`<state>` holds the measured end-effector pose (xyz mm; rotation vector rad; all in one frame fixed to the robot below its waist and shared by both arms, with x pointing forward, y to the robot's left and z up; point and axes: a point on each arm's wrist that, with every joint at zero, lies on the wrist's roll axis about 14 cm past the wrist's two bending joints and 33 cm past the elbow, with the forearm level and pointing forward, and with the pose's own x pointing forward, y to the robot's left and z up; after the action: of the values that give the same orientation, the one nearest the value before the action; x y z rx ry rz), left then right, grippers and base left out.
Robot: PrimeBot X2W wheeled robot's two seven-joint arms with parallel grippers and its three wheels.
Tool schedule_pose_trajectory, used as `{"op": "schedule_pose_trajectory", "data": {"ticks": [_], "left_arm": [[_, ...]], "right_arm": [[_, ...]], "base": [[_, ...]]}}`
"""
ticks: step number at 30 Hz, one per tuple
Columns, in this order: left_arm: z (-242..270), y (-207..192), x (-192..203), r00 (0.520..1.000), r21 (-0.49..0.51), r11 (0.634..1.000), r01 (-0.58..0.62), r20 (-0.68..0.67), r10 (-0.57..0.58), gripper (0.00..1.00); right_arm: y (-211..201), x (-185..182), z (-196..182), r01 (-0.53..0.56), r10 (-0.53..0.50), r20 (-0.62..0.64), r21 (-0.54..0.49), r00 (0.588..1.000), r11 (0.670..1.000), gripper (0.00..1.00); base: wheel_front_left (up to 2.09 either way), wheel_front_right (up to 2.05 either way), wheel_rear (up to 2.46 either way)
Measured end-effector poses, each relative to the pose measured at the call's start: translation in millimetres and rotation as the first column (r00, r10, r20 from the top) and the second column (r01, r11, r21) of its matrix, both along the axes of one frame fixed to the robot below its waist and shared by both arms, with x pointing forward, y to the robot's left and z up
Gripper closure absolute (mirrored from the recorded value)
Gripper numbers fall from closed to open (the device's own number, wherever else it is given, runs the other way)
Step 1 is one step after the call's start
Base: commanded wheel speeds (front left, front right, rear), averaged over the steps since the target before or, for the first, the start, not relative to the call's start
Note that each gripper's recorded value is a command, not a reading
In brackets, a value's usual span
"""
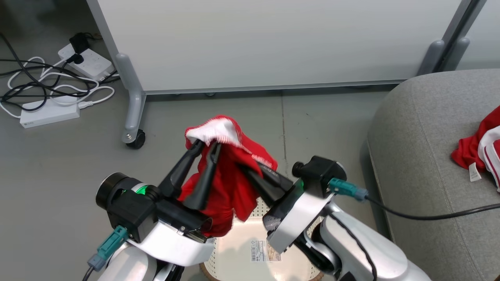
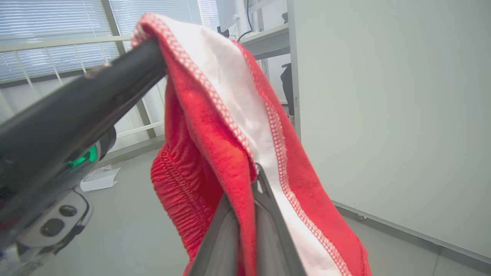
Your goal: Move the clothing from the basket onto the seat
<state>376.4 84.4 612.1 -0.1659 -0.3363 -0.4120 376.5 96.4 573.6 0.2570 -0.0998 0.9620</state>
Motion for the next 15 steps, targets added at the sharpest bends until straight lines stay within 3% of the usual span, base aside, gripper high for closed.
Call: {"op": "schedule_pose_trajectory", "data": {"ticks": [9,15], "left_arm": [[-17,-36,-8,0.989,0.038,0.99,0.139,-0.063,-0.136,0.0],[-45,-71,-18,0.955,0.09,0.958,0.272,-0.15,-0.257,0.0]], "right_arm": [[-49,45,10,0.191,-0.191,-0.001,0.039,0.982,0.981,1.0],[-85,67,6,0.31,-0.31,-0.018,0.045,0.951,0.95,1.0]], "base": [[0.0,0.0,0.0],[0.0,0.0,0.0]]}}
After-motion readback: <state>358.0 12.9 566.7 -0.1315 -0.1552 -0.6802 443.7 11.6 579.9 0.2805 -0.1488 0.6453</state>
